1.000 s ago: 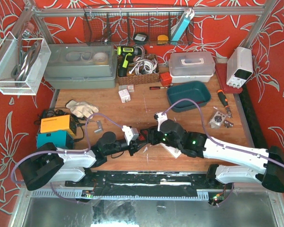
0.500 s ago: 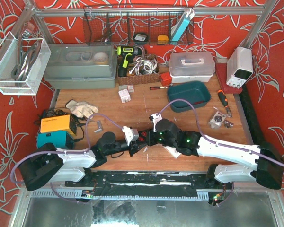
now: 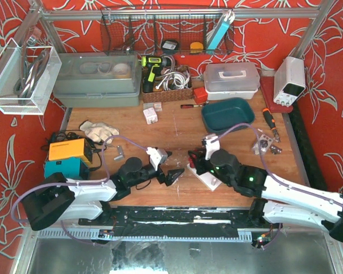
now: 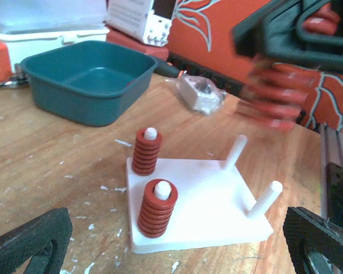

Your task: Install the large spring

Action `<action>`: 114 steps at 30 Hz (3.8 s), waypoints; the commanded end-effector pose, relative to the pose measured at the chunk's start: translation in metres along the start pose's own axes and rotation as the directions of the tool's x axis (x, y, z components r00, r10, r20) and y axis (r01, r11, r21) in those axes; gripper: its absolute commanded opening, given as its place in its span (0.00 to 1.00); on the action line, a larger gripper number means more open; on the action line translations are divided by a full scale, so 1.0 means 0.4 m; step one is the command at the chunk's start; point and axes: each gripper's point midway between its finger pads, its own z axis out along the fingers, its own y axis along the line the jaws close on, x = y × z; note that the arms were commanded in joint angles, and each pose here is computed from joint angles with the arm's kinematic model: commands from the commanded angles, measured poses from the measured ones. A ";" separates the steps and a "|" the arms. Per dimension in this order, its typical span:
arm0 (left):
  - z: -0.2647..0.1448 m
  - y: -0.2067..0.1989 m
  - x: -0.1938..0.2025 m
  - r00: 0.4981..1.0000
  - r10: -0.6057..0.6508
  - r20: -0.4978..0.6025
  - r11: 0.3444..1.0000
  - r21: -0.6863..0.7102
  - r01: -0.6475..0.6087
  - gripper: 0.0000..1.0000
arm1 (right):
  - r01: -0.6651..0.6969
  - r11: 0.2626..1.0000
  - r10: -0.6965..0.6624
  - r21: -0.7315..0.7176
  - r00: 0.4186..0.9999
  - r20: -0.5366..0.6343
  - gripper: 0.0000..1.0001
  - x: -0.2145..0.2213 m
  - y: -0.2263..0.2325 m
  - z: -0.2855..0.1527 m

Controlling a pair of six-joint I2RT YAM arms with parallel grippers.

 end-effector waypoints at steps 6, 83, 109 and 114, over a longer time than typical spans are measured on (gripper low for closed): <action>-0.004 0.171 -0.001 0.990 -0.137 0.013 0.915 -0.382 0.132 1.00 | -0.026 0.847 -0.081 0.531 0.981 0.177 0.00 -0.019 -0.315 -0.196; 0.013 0.130 -0.146 0.962 -0.244 -0.125 0.894 -0.412 0.174 1.00 | -0.103 0.816 0.050 0.568 0.993 0.107 0.99 -0.124 -0.399 -0.127; -0.181 0.132 -0.209 0.903 -0.388 -0.186 0.767 -0.608 0.204 1.00 | -0.390 0.510 0.587 0.766 0.809 0.021 0.51 -0.148 -0.733 0.182; -0.173 0.145 -0.203 0.912 -0.362 -0.193 0.768 -0.616 0.175 1.00 | -0.334 0.378 0.611 0.863 0.791 0.038 0.49 -0.134 -0.791 0.148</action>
